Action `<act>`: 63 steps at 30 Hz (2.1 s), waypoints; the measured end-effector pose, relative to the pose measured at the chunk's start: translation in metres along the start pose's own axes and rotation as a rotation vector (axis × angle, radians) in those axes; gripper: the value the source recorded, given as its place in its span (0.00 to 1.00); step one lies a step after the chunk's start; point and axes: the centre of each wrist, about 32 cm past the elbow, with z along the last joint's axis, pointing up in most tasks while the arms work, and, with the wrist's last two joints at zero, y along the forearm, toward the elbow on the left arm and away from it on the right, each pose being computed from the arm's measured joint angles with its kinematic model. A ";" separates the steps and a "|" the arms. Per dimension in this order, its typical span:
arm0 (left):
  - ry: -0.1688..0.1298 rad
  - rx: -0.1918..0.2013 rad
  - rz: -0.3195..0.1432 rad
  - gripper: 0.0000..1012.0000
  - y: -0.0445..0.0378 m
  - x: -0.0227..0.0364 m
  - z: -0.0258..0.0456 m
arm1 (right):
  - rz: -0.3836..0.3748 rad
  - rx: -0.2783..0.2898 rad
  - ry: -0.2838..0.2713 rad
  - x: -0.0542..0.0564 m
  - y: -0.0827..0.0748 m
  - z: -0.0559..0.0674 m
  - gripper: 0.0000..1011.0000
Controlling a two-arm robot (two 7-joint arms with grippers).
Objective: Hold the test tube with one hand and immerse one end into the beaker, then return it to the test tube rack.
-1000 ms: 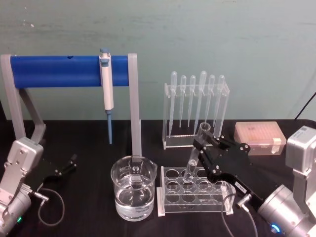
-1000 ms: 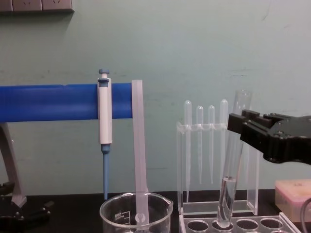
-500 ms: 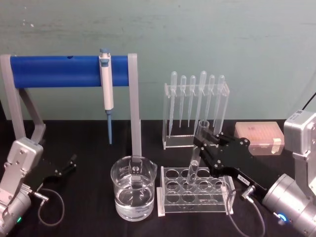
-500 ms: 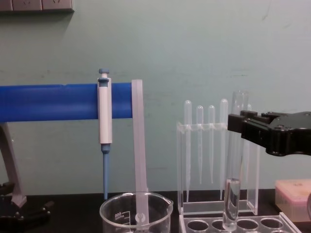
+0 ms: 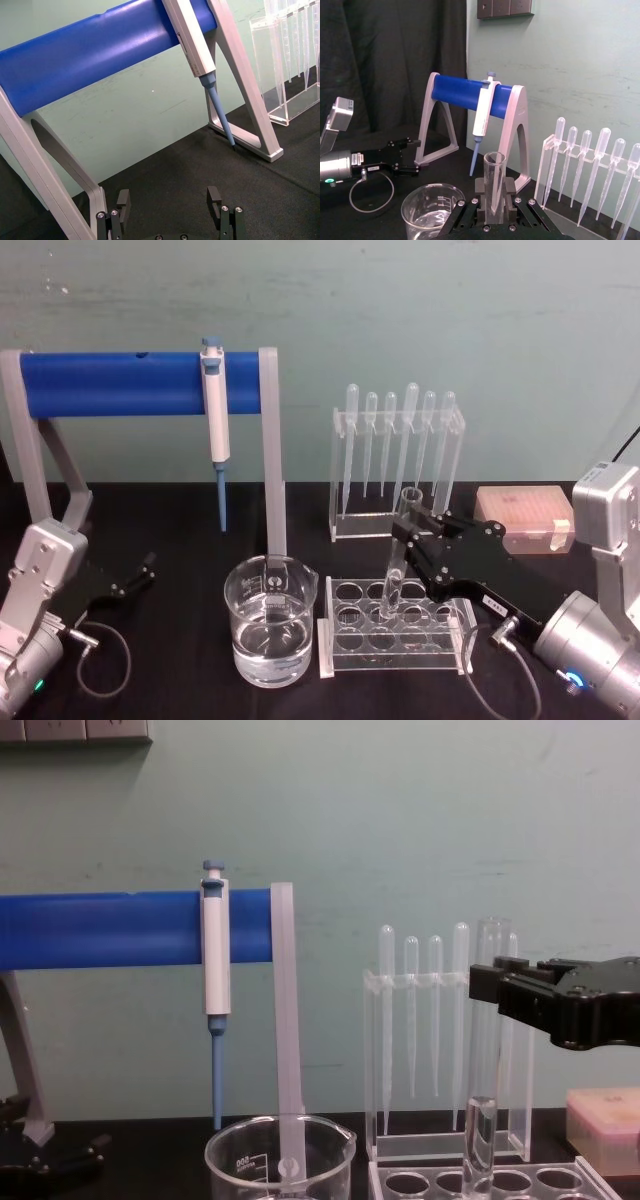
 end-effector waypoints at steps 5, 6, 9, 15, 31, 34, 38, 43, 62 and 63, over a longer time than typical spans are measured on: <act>0.000 0.000 0.000 0.99 0.0000 0.0000 0.0000 | 0.000 0.000 -0.001 0.000 0.000 0.000 0.22; 0.000 0.000 0.000 0.99 0.0000 0.0000 0.0000 | 0.000 0.000 -0.001 0.000 0.000 0.000 0.22; 0.000 0.000 0.000 0.99 0.0000 0.0000 0.0000 | -0.001 -0.001 -0.002 0.000 0.000 0.000 0.22; 0.000 0.000 0.000 0.99 0.0000 0.0000 0.0000 | -0.001 -0.001 -0.004 -0.001 0.000 0.000 0.22; 0.000 0.000 0.000 0.99 0.0000 0.0000 0.0000 | 0.020 0.030 0.007 -0.006 0.008 0.011 0.22; 0.000 0.000 0.000 0.99 0.0000 0.0000 0.0000 | 0.037 0.045 0.003 -0.010 0.015 0.020 0.22; 0.000 0.000 0.000 0.99 0.0000 0.0000 0.0000 | 0.067 0.068 -0.006 -0.015 0.027 0.031 0.22; 0.000 0.000 0.000 0.99 0.0000 0.0000 0.0000 | 0.118 0.086 -0.017 -0.023 0.047 0.043 0.22; 0.000 0.000 0.000 0.99 0.0000 0.0000 0.0000 | 0.173 0.069 0.002 -0.035 0.085 0.014 0.22; 0.000 0.000 0.000 0.99 0.0000 0.0000 0.0000 | 0.173 0.069 0.004 -0.036 0.085 0.010 0.22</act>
